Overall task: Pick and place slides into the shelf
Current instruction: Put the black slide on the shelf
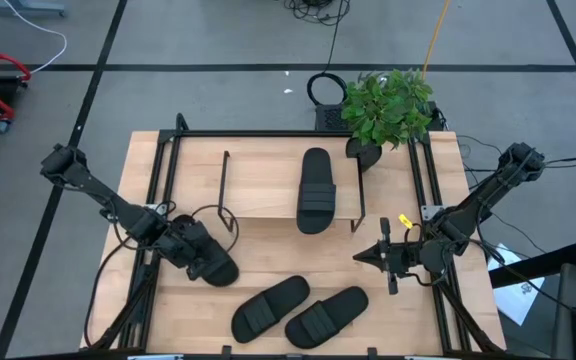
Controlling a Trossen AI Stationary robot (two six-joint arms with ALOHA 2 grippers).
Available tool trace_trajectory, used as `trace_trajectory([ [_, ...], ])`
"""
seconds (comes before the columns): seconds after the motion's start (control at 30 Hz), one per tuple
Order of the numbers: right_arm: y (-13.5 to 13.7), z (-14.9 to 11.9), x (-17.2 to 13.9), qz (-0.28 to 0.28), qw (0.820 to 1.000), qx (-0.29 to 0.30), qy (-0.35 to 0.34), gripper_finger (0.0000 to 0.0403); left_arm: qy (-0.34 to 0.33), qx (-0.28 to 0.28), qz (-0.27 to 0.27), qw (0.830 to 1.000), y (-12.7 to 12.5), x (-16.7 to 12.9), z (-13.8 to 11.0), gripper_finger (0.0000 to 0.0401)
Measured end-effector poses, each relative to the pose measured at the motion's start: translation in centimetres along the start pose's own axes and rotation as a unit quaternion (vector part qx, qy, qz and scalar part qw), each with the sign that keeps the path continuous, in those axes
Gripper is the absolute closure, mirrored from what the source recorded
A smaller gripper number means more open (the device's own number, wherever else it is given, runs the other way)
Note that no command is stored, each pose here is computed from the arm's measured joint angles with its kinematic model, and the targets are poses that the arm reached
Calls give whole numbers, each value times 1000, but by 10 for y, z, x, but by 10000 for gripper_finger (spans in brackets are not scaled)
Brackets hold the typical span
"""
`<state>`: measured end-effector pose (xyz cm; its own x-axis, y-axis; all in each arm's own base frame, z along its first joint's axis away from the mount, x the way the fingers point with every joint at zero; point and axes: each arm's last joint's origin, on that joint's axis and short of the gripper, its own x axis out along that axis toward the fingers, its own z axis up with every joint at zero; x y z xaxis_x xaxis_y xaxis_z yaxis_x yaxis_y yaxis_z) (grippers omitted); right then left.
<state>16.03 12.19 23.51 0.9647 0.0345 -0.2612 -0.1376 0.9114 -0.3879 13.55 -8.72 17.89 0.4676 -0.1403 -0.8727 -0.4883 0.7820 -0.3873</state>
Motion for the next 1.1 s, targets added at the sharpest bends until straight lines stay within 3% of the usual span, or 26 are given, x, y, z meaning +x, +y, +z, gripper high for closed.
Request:
trace_trajectory([
  [0.3, 0, 0, 0, 0, 1000, 0, 0, 403, 7, 35, -9, 999, -4, -10, 3, 396],
  [0.73, 0, 0, 0, 0, 1000, -1, 0, 403, 13, 123, 74, 990, -49, -114, 35, 398],
  [0.93, 0, 0, 0, 0, 1000, -4, 0, 403, 10, 223, 76, 972, -84, -155, 60, 398],
  [1.1, 0, 1, 0, -1, 1000, -2, -4, 403, -61, 319, 98, 941, -105, -184, 93, 398],
])
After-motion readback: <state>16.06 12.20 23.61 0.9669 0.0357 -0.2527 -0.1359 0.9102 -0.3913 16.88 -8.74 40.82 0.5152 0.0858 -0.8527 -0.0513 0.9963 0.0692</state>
